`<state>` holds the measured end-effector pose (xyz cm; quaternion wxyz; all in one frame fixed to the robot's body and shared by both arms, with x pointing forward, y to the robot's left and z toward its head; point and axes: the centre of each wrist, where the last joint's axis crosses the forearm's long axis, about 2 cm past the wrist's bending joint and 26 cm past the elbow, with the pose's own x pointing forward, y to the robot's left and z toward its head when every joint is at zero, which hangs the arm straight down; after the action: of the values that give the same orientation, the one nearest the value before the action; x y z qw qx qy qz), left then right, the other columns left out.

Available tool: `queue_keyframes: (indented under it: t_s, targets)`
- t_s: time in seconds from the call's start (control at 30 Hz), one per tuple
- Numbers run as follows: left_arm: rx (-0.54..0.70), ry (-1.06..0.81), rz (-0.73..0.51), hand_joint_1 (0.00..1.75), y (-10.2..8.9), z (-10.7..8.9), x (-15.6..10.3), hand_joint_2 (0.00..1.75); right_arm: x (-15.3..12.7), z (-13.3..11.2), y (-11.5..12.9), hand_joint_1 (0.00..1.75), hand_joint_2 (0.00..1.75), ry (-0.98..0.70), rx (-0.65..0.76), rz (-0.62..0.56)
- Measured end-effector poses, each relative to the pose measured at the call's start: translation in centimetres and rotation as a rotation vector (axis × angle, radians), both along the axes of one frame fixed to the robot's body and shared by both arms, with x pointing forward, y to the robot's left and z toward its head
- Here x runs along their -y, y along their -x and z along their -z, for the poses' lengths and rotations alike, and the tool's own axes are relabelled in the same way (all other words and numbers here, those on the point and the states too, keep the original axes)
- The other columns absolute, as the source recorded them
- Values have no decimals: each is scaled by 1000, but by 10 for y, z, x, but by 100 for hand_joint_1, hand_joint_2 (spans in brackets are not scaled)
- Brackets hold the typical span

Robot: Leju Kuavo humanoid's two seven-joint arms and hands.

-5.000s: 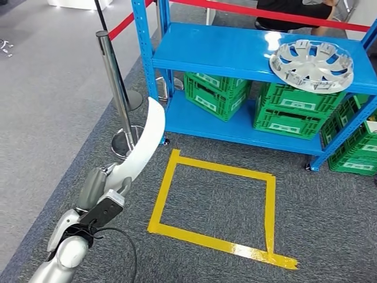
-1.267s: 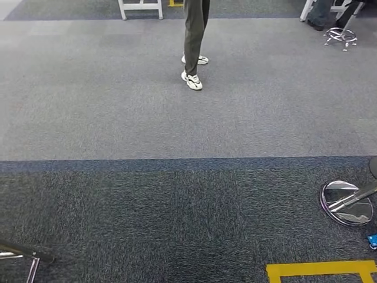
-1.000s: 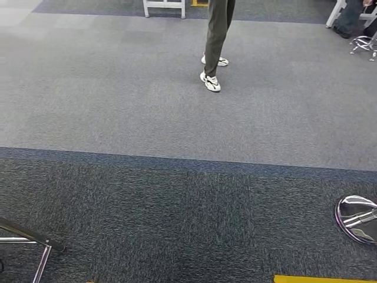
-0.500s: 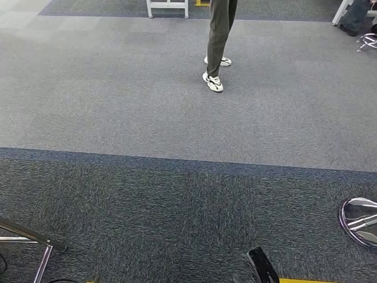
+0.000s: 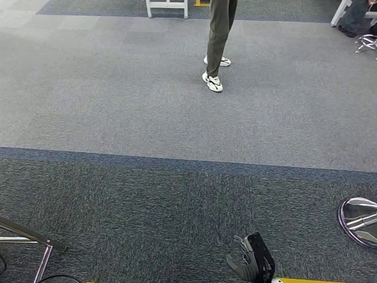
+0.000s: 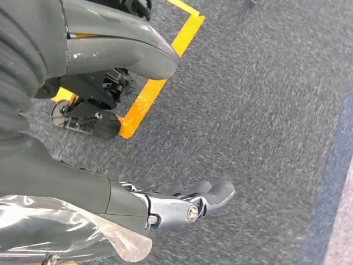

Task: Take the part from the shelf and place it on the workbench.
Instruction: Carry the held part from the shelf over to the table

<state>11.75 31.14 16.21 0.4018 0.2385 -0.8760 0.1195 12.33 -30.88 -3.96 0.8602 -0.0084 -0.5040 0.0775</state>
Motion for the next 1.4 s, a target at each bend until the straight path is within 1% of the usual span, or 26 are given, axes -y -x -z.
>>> queue_keyframes:
  t_s: [0.1, 0.4, 0.63, 0.87, 1.1, 1.27, 1.4]
  targets:
    - [10, -1, -3, 175, 0, -2, 0, 175, 1, 6, 5, 0, 175, -22, -24, 20]
    - [34, 4, 0, 175, -1, -6, 1, 175, 3, 16, 15, 0, 175, -17, -84, 47]
    - [53, 7, -17, 175, -2, -10, 2, 175, 1, 29, 28, 0, 175, -4, -169, 38]
    - [80, 2, -21, 175, -5, -16, 2, 175, 0, 35, 35, 0, 175, -1, -210, 39]
    - [92, -3, -21, 175, -6, -18, 2, 175, -2, 37, 34, 0, 175, -6, -221, 45]
    - [110, -13, -53, 175, -5, -23, 2, 175, -5, 34, 32, 0, 175, -9, -251, 34]
    - [122, -17, -73, 175, -5, -26, 3, 175, -8, 32, 41, 0, 175, -10, -293, 27]
